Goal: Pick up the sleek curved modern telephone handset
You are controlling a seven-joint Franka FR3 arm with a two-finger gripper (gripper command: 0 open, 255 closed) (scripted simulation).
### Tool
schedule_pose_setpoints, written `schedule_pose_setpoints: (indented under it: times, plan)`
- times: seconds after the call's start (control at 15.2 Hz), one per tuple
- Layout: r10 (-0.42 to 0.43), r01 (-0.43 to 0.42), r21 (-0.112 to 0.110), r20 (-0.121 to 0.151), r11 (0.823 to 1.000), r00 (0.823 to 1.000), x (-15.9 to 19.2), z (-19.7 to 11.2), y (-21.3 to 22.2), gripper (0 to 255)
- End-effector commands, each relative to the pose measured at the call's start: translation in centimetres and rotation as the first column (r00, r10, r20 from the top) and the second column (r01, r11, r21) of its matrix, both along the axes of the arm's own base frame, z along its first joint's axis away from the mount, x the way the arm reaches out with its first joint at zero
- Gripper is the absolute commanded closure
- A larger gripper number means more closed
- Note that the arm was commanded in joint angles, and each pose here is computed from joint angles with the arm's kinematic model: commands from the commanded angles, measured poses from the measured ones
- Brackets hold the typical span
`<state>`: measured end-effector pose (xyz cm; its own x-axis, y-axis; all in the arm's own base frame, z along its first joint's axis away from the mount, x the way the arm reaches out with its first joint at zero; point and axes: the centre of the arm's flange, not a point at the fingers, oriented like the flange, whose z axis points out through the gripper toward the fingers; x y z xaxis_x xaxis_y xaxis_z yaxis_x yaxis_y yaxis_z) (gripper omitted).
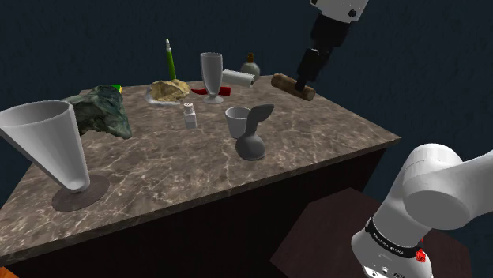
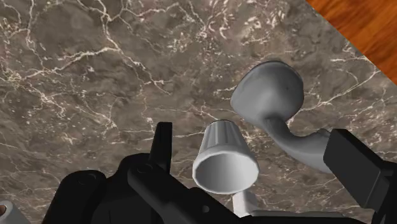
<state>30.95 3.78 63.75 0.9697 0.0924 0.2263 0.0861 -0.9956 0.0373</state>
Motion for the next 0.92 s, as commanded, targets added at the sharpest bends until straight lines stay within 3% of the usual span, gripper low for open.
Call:
schedule_pose_setpoints:
  times: [0.0,0.13,0.26,0.4,0.53,0.66,0.86]
  plan:
    - [0.000,0.000,0.000,0.000,1.000,1.000,0.0,0.0,0.0,0]
    - [-0.110,0.112,0.055,-0.046,0.992,0.993,1.9,-0.5,1.7,0]
    - [-0.215,0.224,0.104,-0.098,0.969,0.972,4.0,-0.9,3.3,0]
    - [-0.314,0.335,0.146,-0.154,0.931,0.937,6.2,-1.4,4.6,0]
    - [-0.405,0.443,0.181,-0.214,0.878,0.889,8.6,-1.9,5.7,0]
    - [-0.478,0.535,0.205,-0.269,0.820,0.836,10.7,-2.3,6.4,0]
    - [-0.478,0.535,0.205,-0.269,0.820,0.836,10.7,-3.9,6.4,0]
